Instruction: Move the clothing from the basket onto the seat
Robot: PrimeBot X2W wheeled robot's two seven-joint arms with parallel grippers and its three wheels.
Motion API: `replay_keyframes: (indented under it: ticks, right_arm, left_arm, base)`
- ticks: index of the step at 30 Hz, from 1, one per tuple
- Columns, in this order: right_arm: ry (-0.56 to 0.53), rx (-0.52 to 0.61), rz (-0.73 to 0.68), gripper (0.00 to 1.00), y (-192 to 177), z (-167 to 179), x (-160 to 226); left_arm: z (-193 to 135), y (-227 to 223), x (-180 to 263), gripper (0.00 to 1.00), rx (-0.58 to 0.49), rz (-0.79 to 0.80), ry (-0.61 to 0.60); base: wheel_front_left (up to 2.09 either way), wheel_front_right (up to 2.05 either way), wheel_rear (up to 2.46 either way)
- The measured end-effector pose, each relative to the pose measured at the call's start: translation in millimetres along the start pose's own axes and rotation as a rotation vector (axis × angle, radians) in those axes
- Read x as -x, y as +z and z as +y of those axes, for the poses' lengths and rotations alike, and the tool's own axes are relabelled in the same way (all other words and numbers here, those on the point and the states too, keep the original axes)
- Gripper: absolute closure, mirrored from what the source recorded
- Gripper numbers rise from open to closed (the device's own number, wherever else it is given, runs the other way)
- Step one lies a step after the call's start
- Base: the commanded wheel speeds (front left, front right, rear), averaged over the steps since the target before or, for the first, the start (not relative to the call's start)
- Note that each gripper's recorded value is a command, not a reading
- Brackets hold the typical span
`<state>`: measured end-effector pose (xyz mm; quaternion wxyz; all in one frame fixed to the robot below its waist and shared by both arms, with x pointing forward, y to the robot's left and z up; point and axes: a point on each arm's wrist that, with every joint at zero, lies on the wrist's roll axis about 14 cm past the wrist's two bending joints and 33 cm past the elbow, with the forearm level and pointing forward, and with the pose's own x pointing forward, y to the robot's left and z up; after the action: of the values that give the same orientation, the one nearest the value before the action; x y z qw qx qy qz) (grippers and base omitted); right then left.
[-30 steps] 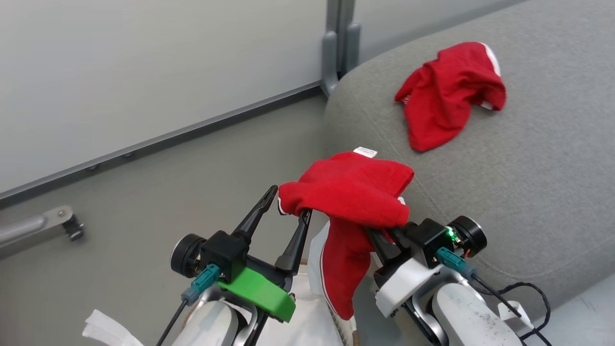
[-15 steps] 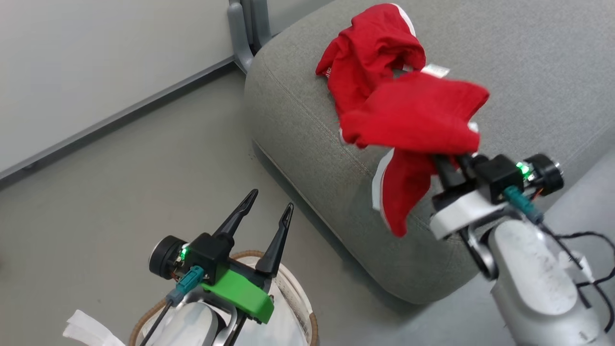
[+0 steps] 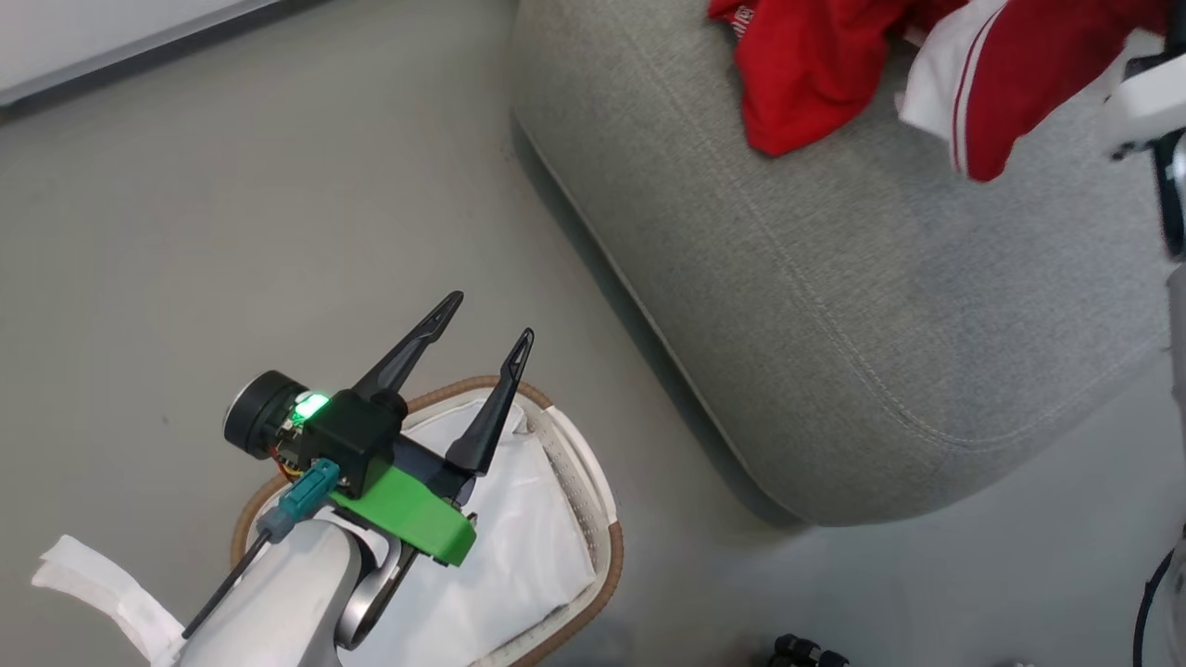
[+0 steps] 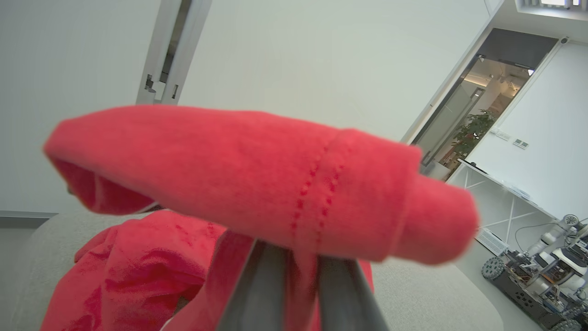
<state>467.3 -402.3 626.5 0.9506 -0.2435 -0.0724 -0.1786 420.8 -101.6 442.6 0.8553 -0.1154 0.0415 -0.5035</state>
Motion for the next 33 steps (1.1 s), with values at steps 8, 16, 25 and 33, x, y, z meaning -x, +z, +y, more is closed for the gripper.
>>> replay_keyframes:
  ticks: [8,16,25,33]
  right_arm:
    - [-0.087,-0.024,0.105,0.98,-46.4,4.4,-50.0]
    - [-0.017,-0.089,0.333,0.0,-137.8,81.4,-27.9]
    - [0.039,-0.146,0.343,0.0,-142.9,110.7,31.1]
    - [0.1,-0.222,0.223,0.0,-93.3,117.1,68.0]
  left_arm:
    - [48.6,-18.5,26.8,0.0,0.025,0.027,0.12]
    - [82.8,-37.0,55.6,0.0,0.06,0.059,0.249]
    - [80.1,-37.6,67.1,0.0,0.101,0.065,0.32]
    - [84.6,-3.6,84.7,0.0,0.062,0.003,0.433]
  base:
    - [0.0,0.0,0.0]
    - [0.0,0.0,0.0]
    - [0.0,0.0,0.0]
    - [0.0,0.0,0.0]
